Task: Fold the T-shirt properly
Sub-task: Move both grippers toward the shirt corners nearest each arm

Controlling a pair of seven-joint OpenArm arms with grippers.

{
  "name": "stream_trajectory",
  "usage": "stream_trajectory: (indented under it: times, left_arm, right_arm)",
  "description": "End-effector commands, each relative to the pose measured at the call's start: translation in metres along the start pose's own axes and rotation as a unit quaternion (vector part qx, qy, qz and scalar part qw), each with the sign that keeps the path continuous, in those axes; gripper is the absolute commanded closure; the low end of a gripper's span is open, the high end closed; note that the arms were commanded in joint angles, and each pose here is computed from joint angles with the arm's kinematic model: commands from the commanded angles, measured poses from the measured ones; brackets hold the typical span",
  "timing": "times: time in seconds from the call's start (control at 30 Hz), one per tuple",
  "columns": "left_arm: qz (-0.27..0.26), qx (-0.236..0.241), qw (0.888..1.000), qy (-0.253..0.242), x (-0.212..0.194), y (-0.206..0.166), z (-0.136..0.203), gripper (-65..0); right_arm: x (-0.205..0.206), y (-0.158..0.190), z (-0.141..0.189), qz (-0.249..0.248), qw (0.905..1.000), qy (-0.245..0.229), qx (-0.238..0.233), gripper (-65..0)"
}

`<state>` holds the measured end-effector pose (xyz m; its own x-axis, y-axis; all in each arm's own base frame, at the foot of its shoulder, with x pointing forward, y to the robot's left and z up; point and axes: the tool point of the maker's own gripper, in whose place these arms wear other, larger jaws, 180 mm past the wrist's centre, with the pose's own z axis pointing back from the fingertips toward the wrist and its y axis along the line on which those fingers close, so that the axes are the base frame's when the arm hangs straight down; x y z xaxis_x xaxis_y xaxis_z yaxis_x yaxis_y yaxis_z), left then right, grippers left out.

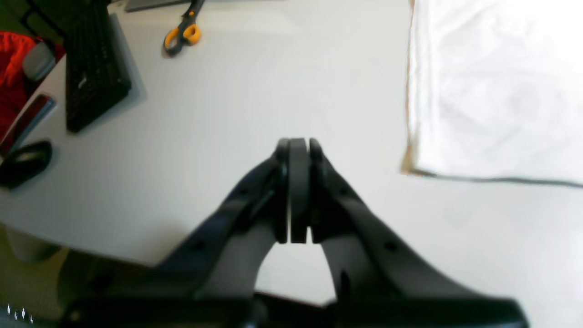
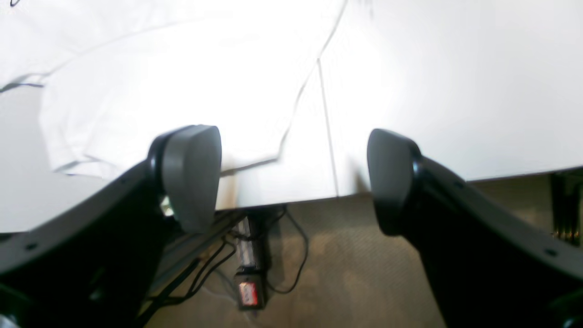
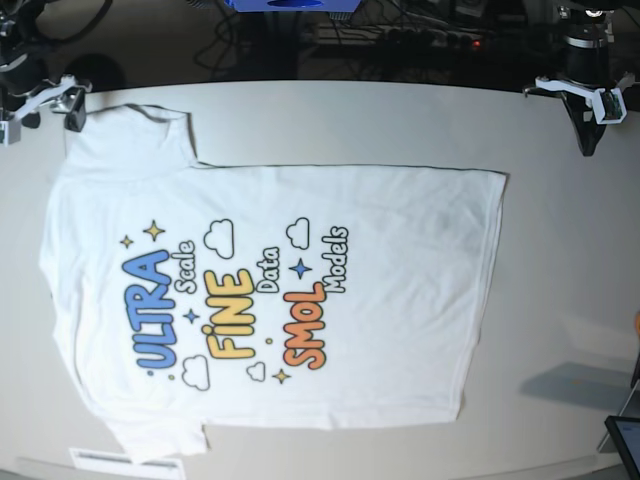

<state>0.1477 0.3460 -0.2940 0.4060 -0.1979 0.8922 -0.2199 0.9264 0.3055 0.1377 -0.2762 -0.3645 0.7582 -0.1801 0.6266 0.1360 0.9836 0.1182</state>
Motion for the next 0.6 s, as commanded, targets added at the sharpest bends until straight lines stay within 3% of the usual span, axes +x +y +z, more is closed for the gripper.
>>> stream_trajectory:
  times: [0.0,0.37,0.57]
  left_arm:
    - [-0.007,0.006,1.0,-0.012,0.005,0.006,0.001,0.0]
    - [-0.001,0.012,1.0,-0.011,0.002,0.009,-0.004,0.0]
    - [-0.001,0.011,1.0,-0.013,0.003,0.008,-0.004,0.0]
  right_arm:
    - [0.013,0.002,0.002,0.002,0.9997,-0.022,0.009,-47.9]
    - [-0.008,0.01,-0.02,-0.042,0.9978,0.027,0.044,-47.9]
    - [-0.01,0.027,-0.027,-0.098,0.9887,0.007,0.114,-47.6]
